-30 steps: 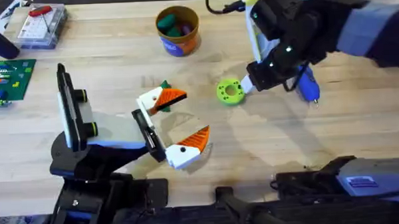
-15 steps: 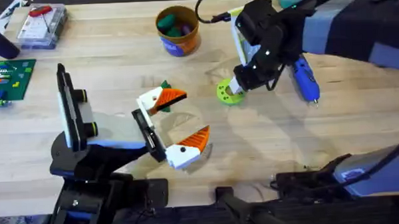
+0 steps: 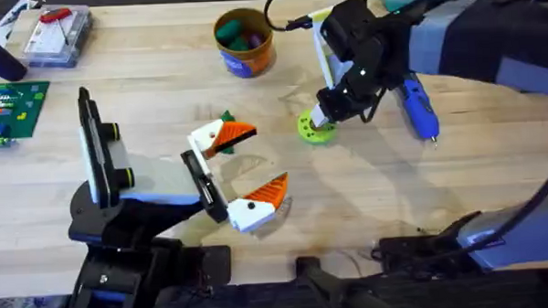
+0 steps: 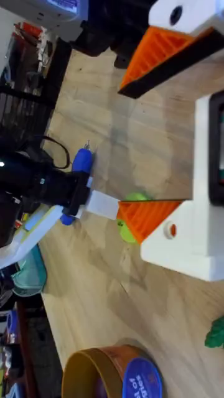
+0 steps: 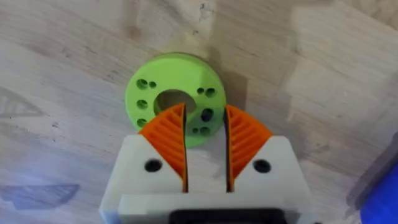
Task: Pick up the gripper from the table and insert it into the empty holder that is missing its gripper. Then pick up a screw, insert it into the mounting hole, and use the screwdriver to tighten it. Finally, clean up the table by picking up the vegetable and placing it into the bucket.
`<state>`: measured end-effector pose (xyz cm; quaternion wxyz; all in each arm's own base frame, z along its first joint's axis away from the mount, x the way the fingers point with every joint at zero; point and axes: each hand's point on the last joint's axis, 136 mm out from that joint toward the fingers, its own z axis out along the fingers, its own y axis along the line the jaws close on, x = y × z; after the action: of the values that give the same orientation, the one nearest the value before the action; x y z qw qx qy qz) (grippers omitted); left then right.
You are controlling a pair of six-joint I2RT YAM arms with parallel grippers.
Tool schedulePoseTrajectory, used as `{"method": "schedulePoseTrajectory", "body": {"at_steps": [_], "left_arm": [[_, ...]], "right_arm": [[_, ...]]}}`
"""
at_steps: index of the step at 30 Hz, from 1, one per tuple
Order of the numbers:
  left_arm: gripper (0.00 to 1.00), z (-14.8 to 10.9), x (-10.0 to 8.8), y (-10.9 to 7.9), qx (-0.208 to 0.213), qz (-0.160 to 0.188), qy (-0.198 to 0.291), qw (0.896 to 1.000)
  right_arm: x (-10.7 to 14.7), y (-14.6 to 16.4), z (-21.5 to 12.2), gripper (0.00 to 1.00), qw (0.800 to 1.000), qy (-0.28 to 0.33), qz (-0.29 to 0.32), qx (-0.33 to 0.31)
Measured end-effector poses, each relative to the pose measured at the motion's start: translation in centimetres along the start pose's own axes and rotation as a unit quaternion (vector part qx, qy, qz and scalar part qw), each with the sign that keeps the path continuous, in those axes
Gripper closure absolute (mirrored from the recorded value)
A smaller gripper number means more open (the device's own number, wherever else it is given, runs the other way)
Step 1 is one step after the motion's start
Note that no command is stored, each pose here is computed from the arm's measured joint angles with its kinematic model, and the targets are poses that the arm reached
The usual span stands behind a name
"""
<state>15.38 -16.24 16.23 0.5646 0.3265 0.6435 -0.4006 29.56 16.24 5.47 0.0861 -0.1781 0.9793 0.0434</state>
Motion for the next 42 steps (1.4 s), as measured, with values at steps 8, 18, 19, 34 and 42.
{"method": "schedulePoseTrajectory", "body": {"at_steps": [8, 18, 19, 34, 42], "left_arm": [[0.01, 0.0, 0.0, 0.0, 0.0, 0.0, 0.0, 1.0], [0.01, 0.0, 0.0, 0.0, 0.0, 0.0, 0.0, 1.0], [0.01, 0.0, 0.0, 0.0, 0.0, 0.0, 0.0, 1.0], [0.009, 0.0, 0.0, 0.0, 0.0, 0.0, 0.0, 1.0], [0.009, 0.0, 0.0, 0.0, 0.0, 0.0, 0.0, 1.0]], "right_arm": [[0.0, 0.0, 0.0, 0.708, 1.0, 0.0, -0.002, 0.0], [-0.1, 0.0, 0.0, 0.997, 1.0, -0.002, -0.01, 0.0], [-0.1, 0.0, 0.0, 0.997, 1.0, -0.002, -0.01, 0.0], [0.0, 0.0, 0.0, 0.998, 1.0, 0.001, -0.011, 0.0], [2.4, -0.9, -1.7, 0.998, 0.999, 0.042, -0.012, 0.024]]}}
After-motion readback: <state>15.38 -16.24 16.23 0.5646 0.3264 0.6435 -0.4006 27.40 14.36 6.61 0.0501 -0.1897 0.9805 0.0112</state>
